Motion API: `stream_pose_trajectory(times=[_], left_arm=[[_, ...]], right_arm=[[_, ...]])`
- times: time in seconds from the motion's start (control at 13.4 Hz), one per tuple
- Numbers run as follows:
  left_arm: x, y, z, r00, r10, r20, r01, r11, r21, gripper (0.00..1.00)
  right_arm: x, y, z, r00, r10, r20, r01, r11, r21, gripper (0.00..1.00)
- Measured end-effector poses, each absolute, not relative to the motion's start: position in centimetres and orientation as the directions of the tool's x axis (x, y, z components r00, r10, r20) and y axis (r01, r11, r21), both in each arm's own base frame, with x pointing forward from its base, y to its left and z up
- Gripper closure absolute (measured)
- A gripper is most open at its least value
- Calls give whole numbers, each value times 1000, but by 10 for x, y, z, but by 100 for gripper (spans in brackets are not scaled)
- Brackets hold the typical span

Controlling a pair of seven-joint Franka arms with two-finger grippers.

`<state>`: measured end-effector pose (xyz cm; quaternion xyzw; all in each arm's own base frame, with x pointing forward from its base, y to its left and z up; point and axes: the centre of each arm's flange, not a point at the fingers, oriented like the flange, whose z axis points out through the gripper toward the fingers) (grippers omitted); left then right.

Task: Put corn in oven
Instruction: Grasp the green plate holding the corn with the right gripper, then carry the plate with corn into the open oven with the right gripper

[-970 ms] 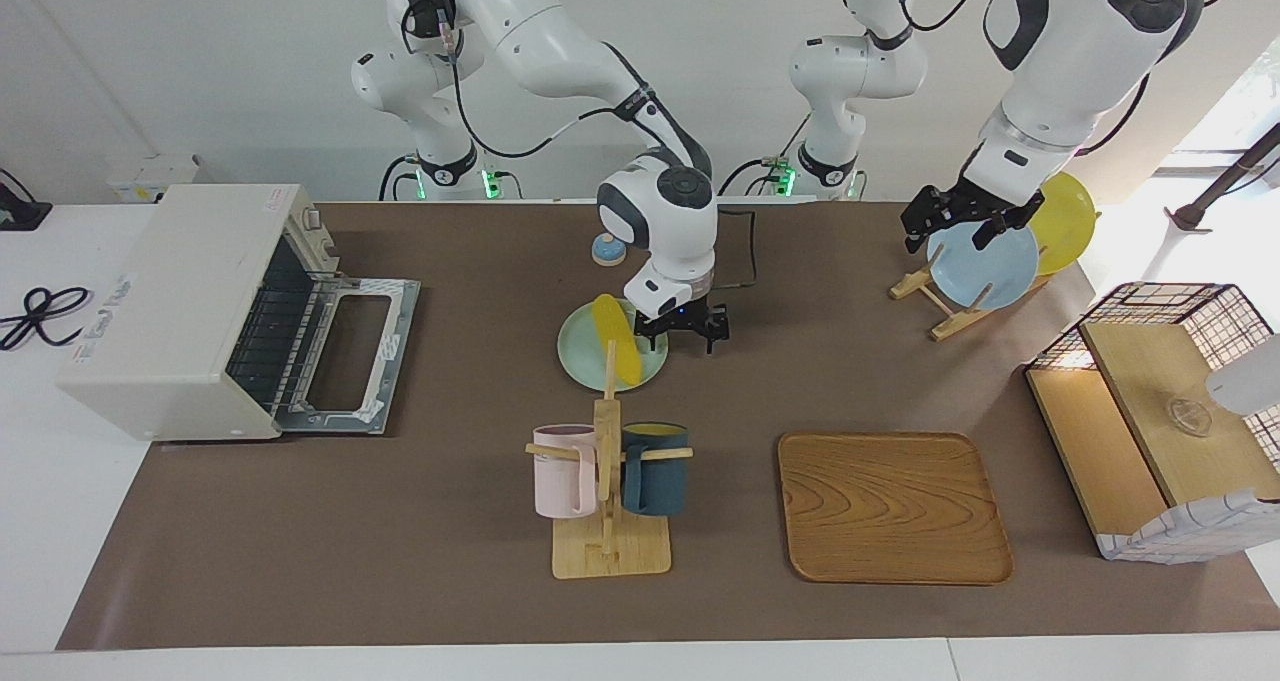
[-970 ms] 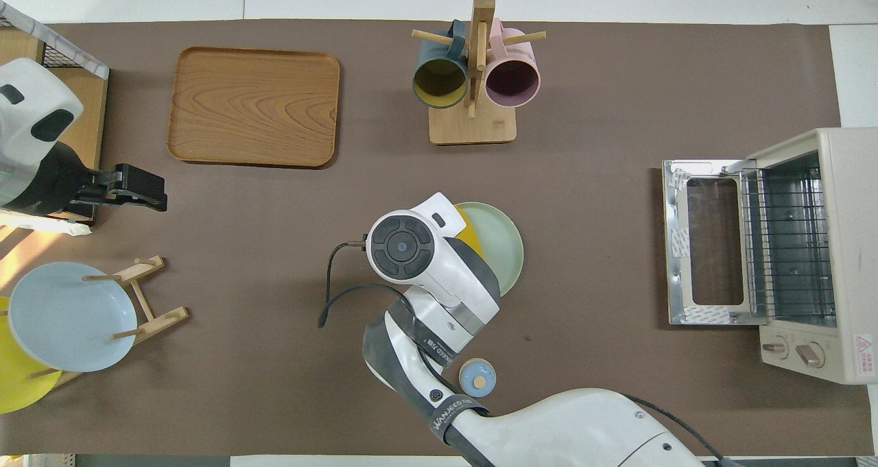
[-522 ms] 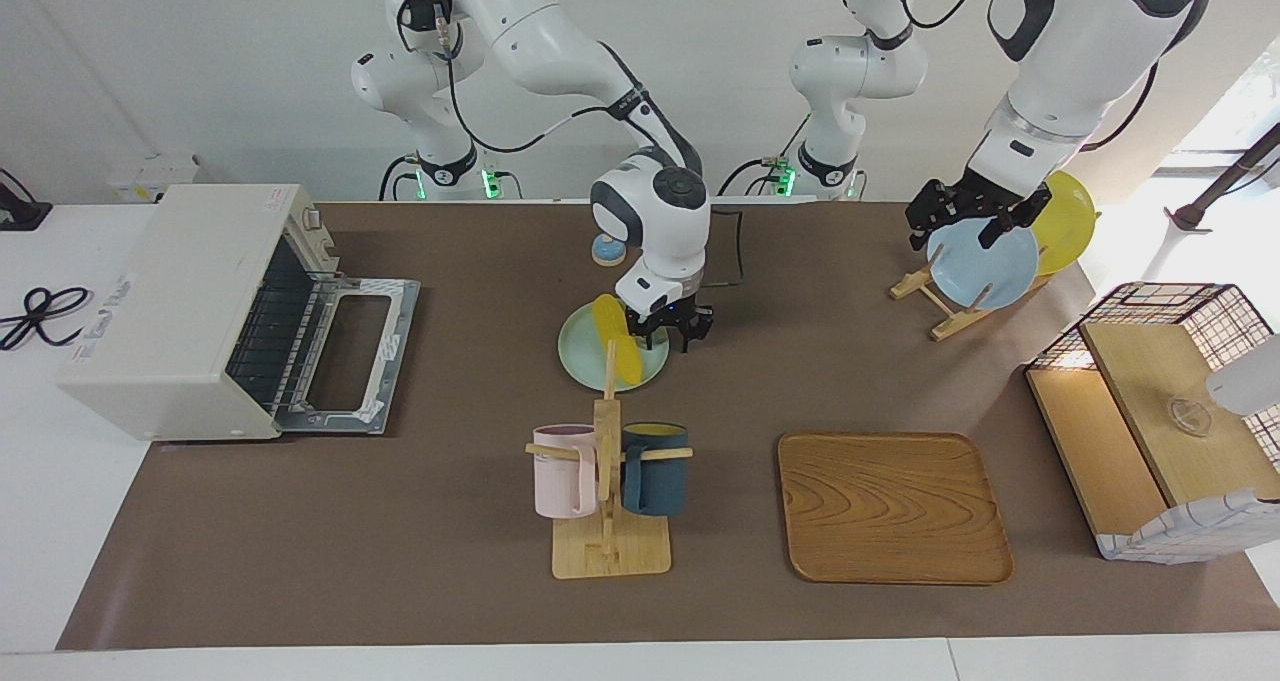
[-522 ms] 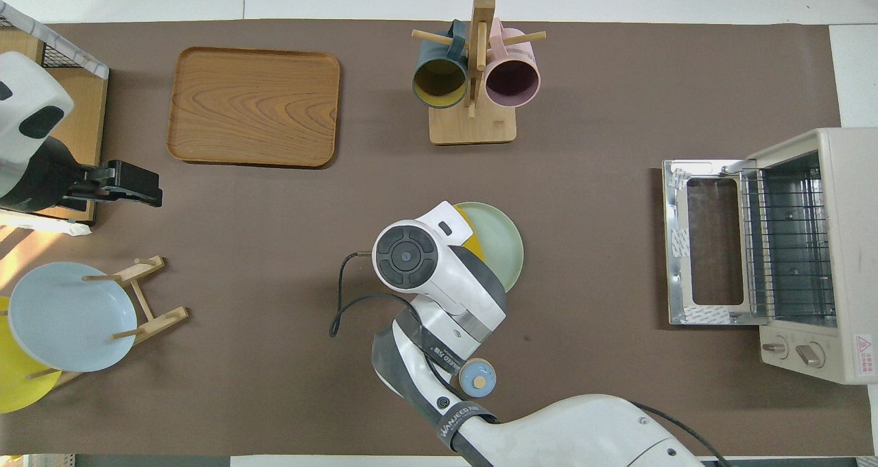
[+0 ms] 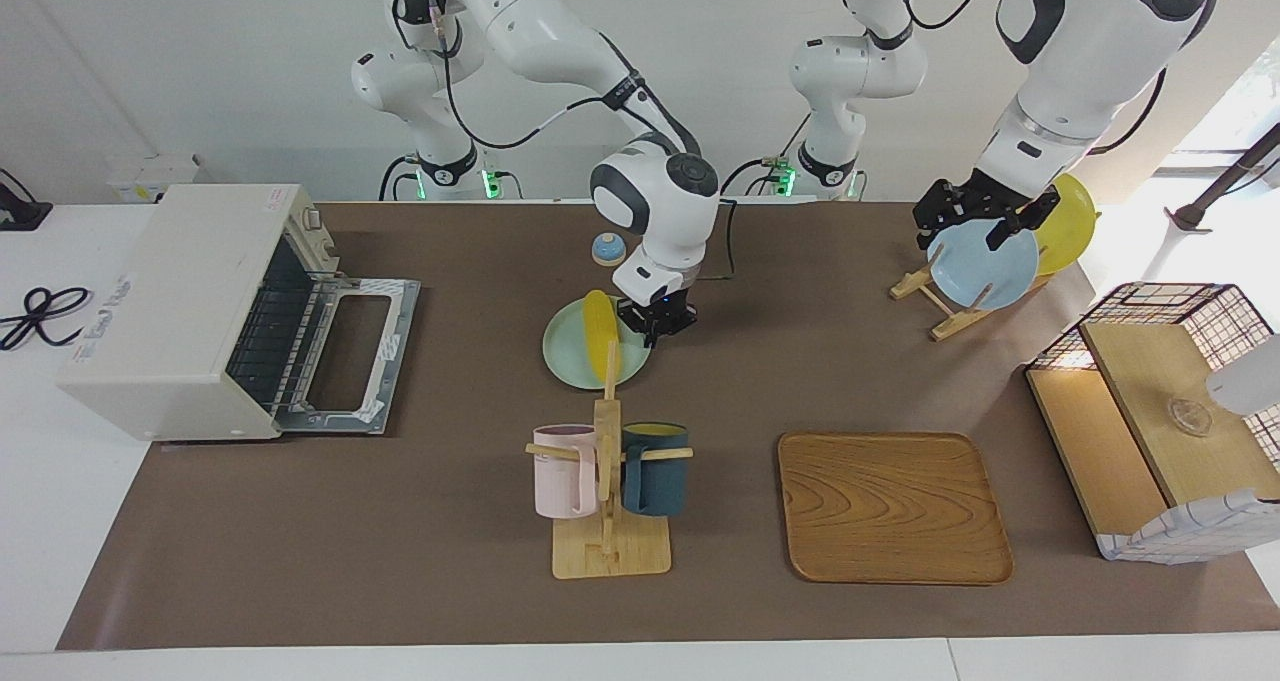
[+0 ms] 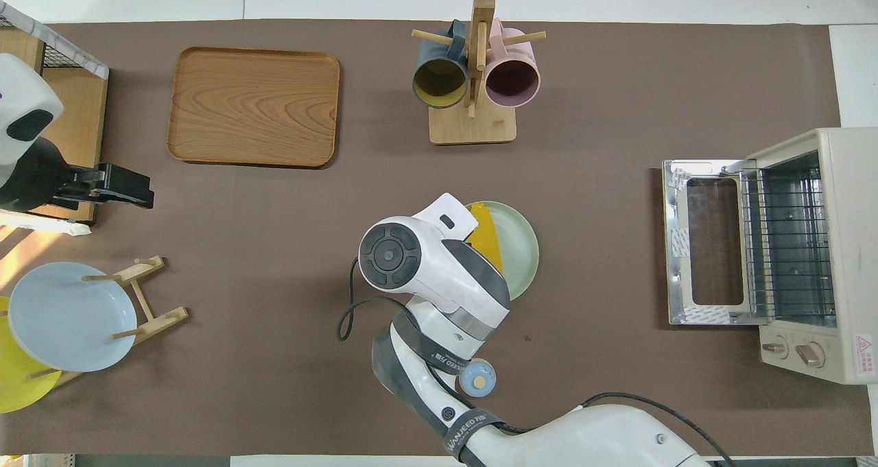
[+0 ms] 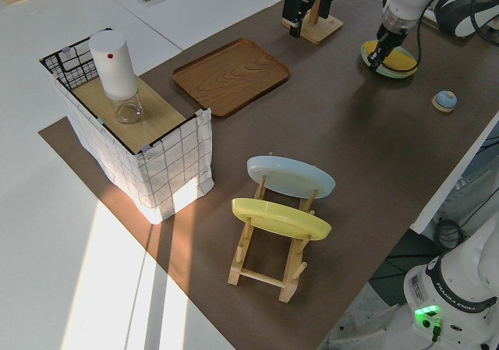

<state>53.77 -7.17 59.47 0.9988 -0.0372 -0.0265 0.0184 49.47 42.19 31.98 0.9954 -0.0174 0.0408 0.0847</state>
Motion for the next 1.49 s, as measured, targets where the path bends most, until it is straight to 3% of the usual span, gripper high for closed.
stream_pose_trajectory(times=[0.75, 1.04, 1.49], left_arm=[[538, -73, 593, 995, -77, -55, -75, -996, 39, 0], [537, -75, 592, 995, -86, -56, -84, -996, 39, 0], [537, -73, 592, 995, -81, -56, -79, -996, 39, 0]], right_arm=[[529, 378, 352, 996, -62, 61, -79, -942, 326, 97], [567, 276, 388, 993, -106, 44, -115, -942, 315, 97], [554, 114, 426, 984, -179, -15, -165, -936, 312, 97]])
